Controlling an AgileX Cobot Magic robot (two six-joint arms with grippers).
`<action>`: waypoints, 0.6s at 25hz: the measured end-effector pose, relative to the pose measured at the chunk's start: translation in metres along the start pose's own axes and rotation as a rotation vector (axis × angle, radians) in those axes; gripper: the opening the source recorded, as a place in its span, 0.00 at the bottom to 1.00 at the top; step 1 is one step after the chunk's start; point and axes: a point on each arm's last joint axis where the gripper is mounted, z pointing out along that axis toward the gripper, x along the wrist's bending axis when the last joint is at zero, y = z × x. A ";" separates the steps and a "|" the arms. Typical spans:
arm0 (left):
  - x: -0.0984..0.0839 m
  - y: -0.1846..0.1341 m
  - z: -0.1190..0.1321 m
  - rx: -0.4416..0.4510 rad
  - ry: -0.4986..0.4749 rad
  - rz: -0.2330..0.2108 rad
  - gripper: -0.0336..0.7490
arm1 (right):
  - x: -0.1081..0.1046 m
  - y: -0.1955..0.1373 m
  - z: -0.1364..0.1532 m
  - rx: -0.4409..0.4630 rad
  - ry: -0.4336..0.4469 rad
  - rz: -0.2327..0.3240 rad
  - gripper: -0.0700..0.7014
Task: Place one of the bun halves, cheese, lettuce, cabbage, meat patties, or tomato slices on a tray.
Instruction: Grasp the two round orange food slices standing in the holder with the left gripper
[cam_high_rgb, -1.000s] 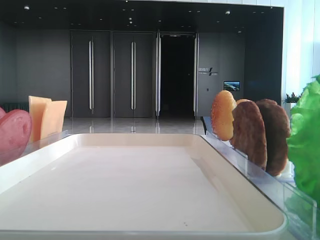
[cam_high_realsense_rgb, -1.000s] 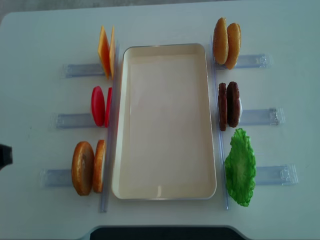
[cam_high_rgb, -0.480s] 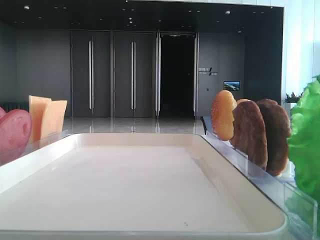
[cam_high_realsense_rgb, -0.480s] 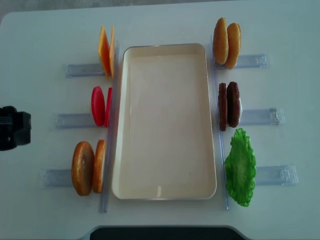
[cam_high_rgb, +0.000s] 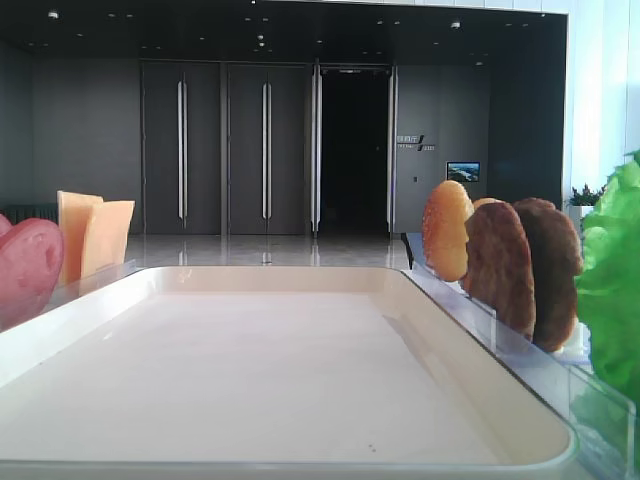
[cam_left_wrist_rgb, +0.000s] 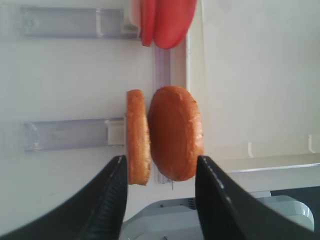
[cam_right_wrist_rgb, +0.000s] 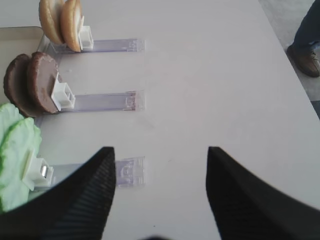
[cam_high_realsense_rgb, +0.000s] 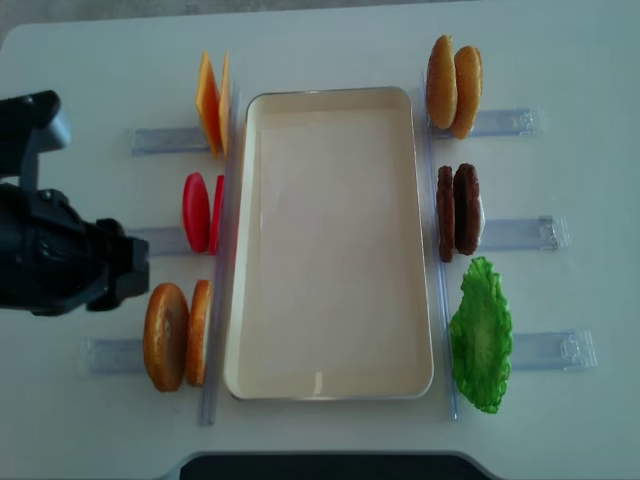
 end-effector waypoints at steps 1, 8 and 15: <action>-0.008 -0.002 0.003 0.006 0.008 0.012 0.49 | 0.000 0.000 0.000 0.000 0.000 0.000 0.59; -0.037 -0.007 0.020 0.003 0.077 0.024 0.49 | 0.000 0.000 0.000 0.000 0.000 0.000 0.59; -0.049 -0.002 0.041 0.016 0.069 0.029 0.49 | 0.000 0.000 0.000 0.000 0.000 0.000 0.59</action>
